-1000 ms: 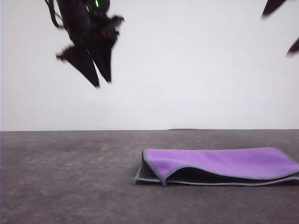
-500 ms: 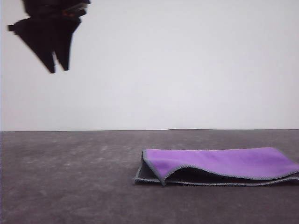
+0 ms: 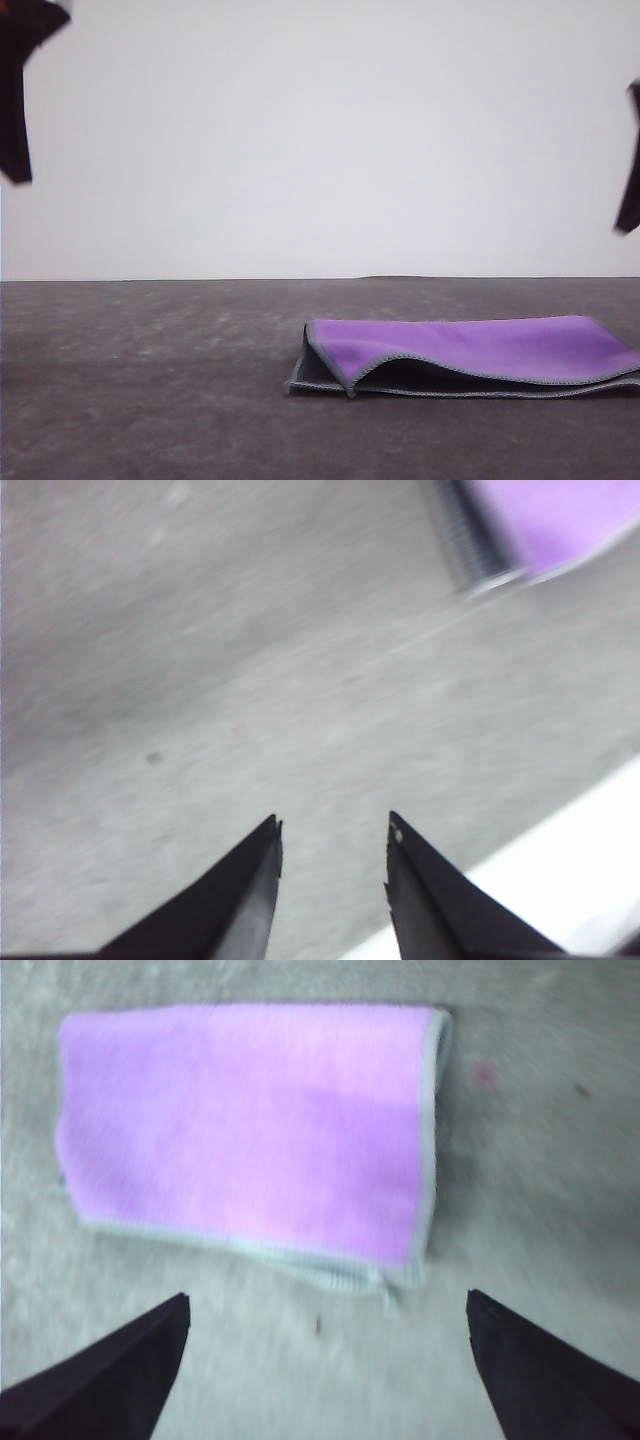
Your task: Fold clothes
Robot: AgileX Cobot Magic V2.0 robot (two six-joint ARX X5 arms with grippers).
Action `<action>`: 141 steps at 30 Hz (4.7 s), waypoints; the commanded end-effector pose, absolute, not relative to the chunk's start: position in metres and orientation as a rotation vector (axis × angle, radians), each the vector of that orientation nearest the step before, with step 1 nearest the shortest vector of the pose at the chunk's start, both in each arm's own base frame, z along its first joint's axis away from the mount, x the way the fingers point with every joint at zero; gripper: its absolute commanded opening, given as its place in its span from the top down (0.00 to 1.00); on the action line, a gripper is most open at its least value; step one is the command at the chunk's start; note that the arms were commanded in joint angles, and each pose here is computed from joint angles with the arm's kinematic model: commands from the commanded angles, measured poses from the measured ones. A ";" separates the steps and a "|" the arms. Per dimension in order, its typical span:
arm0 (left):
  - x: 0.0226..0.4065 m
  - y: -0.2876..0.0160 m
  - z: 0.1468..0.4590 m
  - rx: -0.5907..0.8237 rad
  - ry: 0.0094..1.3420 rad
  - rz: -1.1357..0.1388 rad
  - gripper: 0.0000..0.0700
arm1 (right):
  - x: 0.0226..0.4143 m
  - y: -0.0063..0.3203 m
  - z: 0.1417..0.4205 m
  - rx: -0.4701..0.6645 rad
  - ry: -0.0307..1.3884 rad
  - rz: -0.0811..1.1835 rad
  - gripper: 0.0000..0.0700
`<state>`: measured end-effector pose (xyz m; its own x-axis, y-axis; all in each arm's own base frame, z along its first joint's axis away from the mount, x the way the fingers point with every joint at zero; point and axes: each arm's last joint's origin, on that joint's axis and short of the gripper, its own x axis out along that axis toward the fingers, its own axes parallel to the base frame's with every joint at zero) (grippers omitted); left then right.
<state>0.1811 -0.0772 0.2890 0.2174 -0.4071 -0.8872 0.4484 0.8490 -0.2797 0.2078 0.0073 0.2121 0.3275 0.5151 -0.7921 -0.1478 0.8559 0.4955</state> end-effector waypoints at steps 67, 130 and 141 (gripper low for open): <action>0.153 -0.069 0.313 0.018 1.080 -0.640 0.72 | 0.269 0.127 0.154 0.554 1.143 0.973 0.99; 0.194 -0.026 0.303 -0.076 1.029 -0.416 0.72 | 0.153 0.005 0.289 0.053 0.721 0.250 0.42; 0.195 -0.025 0.303 -0.075 1.027 -0.412 0.98 | 0.145 0.005 0.294 0.053 0.691 0.242 0.99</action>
<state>0.1919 -0.0248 0.3024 0.4433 -0.3682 -0.8173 0.2903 0.9216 -0.2577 0.1432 0.0048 0.2895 0.7321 0.2408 -0.6372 -0.1991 0.9702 0.1379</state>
